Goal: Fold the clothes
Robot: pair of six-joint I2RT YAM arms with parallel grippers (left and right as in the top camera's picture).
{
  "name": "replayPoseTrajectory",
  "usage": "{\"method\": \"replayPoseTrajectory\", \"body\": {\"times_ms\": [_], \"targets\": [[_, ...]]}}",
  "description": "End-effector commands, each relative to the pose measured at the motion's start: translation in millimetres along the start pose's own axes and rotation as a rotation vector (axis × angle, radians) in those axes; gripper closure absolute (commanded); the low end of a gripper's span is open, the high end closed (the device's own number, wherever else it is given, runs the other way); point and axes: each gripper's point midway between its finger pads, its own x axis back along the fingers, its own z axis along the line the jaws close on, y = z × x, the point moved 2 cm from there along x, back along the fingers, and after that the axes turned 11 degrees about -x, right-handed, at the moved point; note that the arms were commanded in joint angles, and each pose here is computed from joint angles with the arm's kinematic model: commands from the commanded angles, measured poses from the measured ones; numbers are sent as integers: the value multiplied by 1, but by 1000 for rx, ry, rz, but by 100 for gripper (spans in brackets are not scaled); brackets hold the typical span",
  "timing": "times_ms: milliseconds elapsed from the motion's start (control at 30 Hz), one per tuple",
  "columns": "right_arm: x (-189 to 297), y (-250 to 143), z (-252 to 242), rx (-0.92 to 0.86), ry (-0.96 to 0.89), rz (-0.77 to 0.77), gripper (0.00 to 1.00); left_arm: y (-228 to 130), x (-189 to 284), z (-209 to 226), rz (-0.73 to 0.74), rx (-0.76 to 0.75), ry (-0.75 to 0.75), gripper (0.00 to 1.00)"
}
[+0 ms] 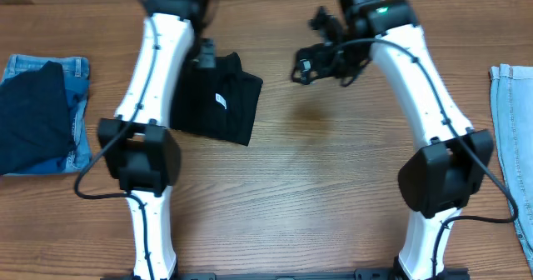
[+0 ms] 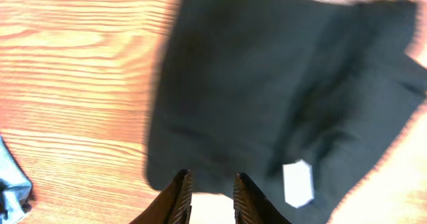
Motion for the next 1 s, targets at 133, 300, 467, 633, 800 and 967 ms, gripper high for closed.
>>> {"method": "replayPoseTrajectory", "body": {"times_ms": [133,300,467,633,800,967], "targets": [[-74,-15,97,158,151,-8,1,3,-7,102,-39,269,-39,60],[-120,-21,126,264,165,-90,9,0,-10,128,-57,322,-78,54],[-171,-24,122,279,142,-75,8,-1,-10,127,-53,288,-92,55],[-202,-15,102,252,65,-109,4,-1,-10,122,-50,274,-105,55],[-206,-17,88,190,9,-96,92,-1,-10,122,-47,271,-105,55],[-169,-7,75,149,-35,-112,75,1,-9,122,-57,271,-104,55]]}}
